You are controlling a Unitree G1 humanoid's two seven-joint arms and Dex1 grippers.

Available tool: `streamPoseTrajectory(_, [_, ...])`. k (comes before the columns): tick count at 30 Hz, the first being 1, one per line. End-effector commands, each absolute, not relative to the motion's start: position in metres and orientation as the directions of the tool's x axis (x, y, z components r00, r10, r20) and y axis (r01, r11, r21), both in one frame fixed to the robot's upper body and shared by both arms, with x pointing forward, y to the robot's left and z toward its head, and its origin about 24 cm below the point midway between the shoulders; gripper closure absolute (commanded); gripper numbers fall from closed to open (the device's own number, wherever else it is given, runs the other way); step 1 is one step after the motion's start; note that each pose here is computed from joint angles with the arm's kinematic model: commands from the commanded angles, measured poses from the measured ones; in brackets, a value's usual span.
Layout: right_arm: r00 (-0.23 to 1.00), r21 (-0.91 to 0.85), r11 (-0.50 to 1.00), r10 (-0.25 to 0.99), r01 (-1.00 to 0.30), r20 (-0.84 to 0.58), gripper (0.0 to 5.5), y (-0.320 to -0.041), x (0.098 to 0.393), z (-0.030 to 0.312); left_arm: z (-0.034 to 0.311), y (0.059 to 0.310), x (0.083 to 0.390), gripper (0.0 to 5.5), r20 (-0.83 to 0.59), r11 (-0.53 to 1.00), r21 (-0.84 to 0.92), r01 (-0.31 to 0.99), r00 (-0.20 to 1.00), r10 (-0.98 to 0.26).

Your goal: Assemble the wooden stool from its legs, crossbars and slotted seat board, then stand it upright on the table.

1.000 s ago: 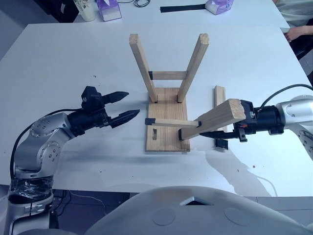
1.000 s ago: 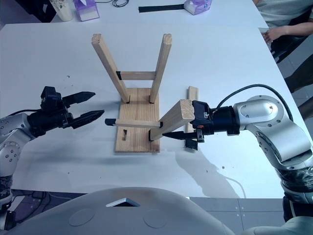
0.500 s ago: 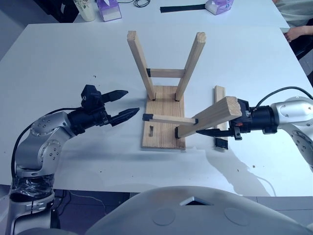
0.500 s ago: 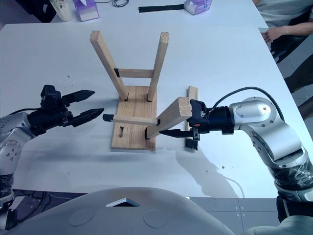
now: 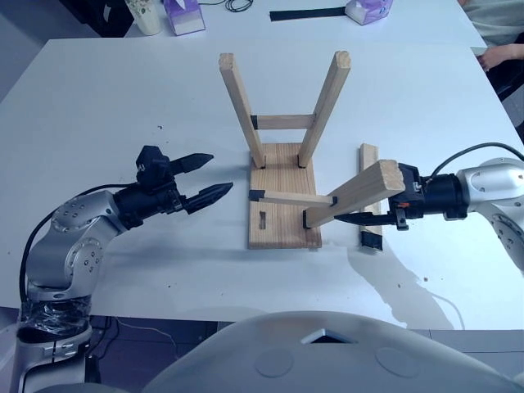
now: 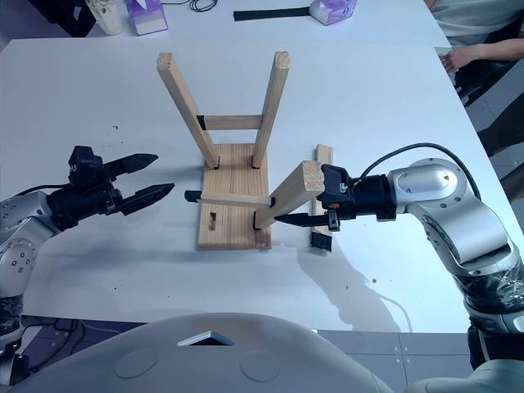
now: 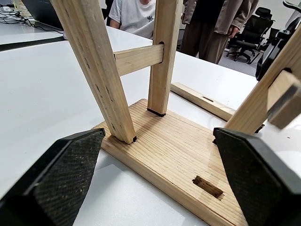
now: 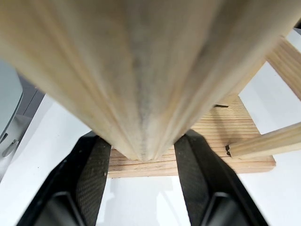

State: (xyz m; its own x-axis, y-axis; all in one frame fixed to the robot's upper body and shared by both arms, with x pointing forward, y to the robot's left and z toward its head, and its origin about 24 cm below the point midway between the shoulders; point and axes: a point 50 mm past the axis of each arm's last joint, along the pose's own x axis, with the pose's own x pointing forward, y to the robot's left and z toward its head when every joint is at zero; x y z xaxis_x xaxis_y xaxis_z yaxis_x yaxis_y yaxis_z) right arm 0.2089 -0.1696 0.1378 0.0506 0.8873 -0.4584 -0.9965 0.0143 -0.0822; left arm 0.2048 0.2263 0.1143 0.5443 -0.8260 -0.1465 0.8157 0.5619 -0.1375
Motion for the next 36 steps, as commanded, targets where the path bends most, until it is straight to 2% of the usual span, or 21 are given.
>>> streamPoseTrajectory(1, [0.008,-0.019,-0.003,0.839,-1.0,-0.545,3.46,-0.164,0.216,0.11,0.116,0.226,0.206,1.22,-0.153,0.561,-0.123,0.818,0.543,-0.826])
streamPoseTrajectory(7, [-0.074,0.104,-0.014,0.801,-0.994,-0.594,3.46,-0.159,0.213,0.075,0.118,0.223,0.208,1.22,-0.15,0.55,-0.128,0.825,0.532,-0.834])
streamPoseTrajectory(12, [-0.107,0.149,-0.023,0.803,-0.989,-0.586,3.46,-0.161,0.201,0.073,0.117,0.226,0.207,1.22,-0.154,0.561,-0.13,0.818,0.542,-0.826])
streamPoseTrajectory(13, [-0.096,0.142,-0.016,0.81,-0.99,-0.579,3.46,-0.16,0.201,0.075,0.117,0.226,0.207,1.22,-0.154,0.562,-0.13,0.817,0.544,-0.825])
streamPoseTrajectory(14, [-0.057,0.111,0.009,0.815,-0.994,-0.576,3.1,-0.159,0.204,0.077,0.117,0.226,0.206,1.22,-0.154,0.564,-0.131,0.815,0.546,-0.824])
streamPoseTrajectory(18, [0.03,0.065,0.085,0.807,-0.994,-0.59,2.57,-0.162,0.213,0.086,0.115,0.227,0.205,1.22,-0.152,0.581,-0.132,0.803,0.563,-0.813])
streamPoseTrajectory(22, [0.084,0.009,0.112,0.795,-0.994,-0.601,2.57,-0.165,0.218,0.092,0.114,0.228,0.203,1.22,-0.149,0.595,-0.132,0.793,0.577,-0.803])
streamPoseTrajectory(24, [0.193,-0.069,0.19,0.772,-0.979,-0.606,2.57,-0.172,0.224,0.097,0.113,0.228,0.202,1.22,-0.147,0.599,-0.131,0.79,0.582,-0.8])
streamPoseTrajectory(28, [0.401,-0.195,0.373,0.624,-0.907,-0.67,2.02,-0.209,0.216,0.104,0.114,0.231,0.198,1.22,-0.146,0.617,-0.126,0.777,0.601,-0.786])
streamPoseTrajectory(31, [0.61,-0.248,0.626,0.465,-0.739,-0.642,1.6,-0.228,0.196,0.111,0.115,0.241,0.187,1.22,-0.148,0.662,-0.12,0.739,0.646,-0.748])
streamPoseTrajectory(33, [0.687,-0.209,0.754,0.4,-0.623,-0.606,1.41,-0.22,0.179,0.112,0.114,0.246,0.177,1.22,-0.149,0.697,-0.119,0.707,0.682,-0.716])
streamPoseTrajectory(36, [0.729,-0.085,0.865,0.36,-0.495,-0.583,1.41,-0.2,0.16,0.106,0.113,0.248,0.169,1.22,-0.149,0.723,-0.122,0.68,0.708,-0.69])
